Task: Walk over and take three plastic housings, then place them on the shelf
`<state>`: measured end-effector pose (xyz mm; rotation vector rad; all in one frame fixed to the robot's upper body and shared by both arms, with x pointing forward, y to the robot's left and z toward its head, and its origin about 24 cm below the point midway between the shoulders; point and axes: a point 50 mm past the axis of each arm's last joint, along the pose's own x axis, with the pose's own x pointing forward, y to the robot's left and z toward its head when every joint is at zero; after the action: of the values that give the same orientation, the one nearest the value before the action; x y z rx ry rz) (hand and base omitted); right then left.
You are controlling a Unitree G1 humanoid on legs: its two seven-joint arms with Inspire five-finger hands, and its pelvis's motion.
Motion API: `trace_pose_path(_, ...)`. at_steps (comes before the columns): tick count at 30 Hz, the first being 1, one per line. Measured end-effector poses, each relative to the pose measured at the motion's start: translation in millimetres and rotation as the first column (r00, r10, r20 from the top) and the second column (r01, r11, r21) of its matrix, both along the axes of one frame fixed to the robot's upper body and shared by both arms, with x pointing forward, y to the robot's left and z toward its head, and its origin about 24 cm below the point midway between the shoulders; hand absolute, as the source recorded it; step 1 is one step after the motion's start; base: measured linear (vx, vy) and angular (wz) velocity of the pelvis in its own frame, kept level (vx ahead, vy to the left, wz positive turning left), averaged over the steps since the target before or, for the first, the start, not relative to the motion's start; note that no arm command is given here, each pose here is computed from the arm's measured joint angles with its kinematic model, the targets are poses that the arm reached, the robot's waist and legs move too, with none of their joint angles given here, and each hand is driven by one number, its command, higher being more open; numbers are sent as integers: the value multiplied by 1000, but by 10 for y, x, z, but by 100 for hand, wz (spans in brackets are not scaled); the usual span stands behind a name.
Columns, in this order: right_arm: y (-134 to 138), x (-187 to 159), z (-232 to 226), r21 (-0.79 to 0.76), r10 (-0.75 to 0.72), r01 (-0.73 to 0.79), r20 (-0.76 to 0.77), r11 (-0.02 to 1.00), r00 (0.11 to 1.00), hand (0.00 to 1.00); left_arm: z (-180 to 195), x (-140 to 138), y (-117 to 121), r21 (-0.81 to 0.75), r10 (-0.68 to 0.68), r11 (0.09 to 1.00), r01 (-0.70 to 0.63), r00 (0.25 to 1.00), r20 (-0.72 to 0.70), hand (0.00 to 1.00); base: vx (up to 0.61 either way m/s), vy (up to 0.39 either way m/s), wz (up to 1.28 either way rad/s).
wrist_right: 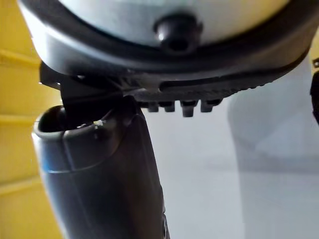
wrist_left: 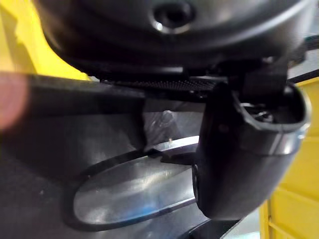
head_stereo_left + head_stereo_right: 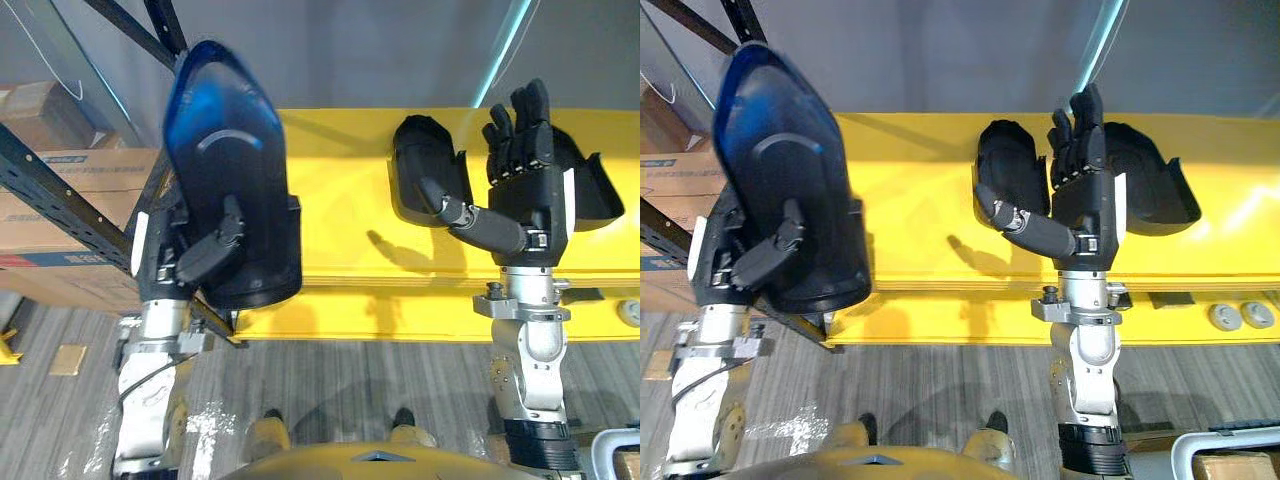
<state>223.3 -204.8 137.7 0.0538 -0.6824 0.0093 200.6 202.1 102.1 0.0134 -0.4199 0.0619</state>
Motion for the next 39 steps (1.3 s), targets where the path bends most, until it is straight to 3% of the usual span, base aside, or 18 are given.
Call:
trace_pose_path(5, -118, -3, 48, -41, -30, 30, -9, 999, 999, 100, 75, 71, -53, 27, 53, 998, -54, 998, 36, 0, -6, -75, -6)
trace_pose_path(10, -53, -9, 87, -39, 19, -19, -2, 999, 1000, 100, 205, 269, 25, 16, 179, 984, -180, 982, 55, 0, -23, -18, -18)
trace_pose_path(17, 112, 55, 7, -14, 178, -180, -82, 984, 981, 100, 134, 761, 486, 25, 356, 935, -355, 930, -89, 0, -32, -5, -18)
trace_pose_path(26, 396, 211, 133, -78, 376, -383, -93, 920, 922, 100, 342, 1245, 521, -124, 93, 986, -115, 980, -175, 0, -34, -13, -11)
trace_pose_path(31, 555, 219, 40, -68, 441, -456, -166, 887, 882, 100, 327, 1362, 500, -245, 0, 968, -61, 971, -241, 0, -42, -17, -7)
trace_pose_path(39, 711, 188, 78, -28, 508, -518, -159, 855, 847, 100, 447, 1463, 538, -208, 46, 973, -103, 964, -262, 0, -20, -12, -3)
